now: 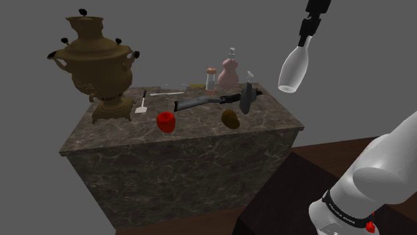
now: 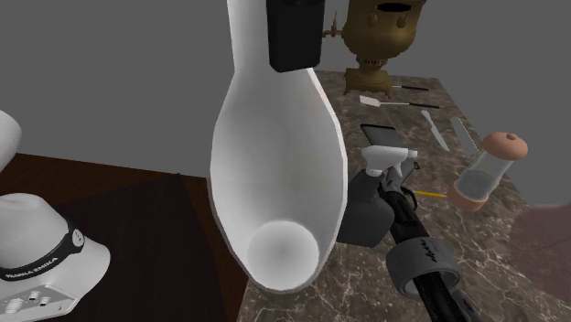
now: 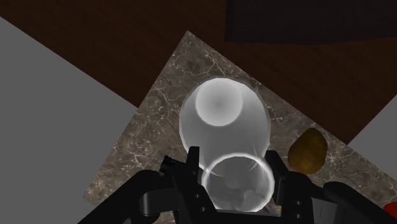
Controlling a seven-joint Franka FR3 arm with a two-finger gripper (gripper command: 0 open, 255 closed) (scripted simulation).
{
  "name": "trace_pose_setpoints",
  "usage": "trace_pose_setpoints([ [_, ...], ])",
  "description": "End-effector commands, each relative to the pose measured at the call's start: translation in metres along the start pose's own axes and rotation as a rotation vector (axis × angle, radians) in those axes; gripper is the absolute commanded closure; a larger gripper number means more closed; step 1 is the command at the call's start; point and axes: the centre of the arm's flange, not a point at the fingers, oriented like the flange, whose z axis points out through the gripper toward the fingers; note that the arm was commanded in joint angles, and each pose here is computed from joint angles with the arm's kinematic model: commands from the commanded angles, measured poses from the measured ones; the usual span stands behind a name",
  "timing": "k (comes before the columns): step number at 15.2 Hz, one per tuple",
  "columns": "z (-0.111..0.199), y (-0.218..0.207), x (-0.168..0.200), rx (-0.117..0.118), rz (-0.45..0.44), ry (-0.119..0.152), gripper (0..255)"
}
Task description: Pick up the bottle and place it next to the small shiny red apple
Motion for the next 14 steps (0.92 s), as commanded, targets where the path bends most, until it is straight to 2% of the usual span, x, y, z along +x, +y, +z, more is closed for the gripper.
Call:
trace_pose_setpoints([
  [1,-0.012,0.000,0.000,0.000,0.000,0.000,255],
  [14,-0.080,0.000,0.000,0.000,0.000,0.000,255],
])
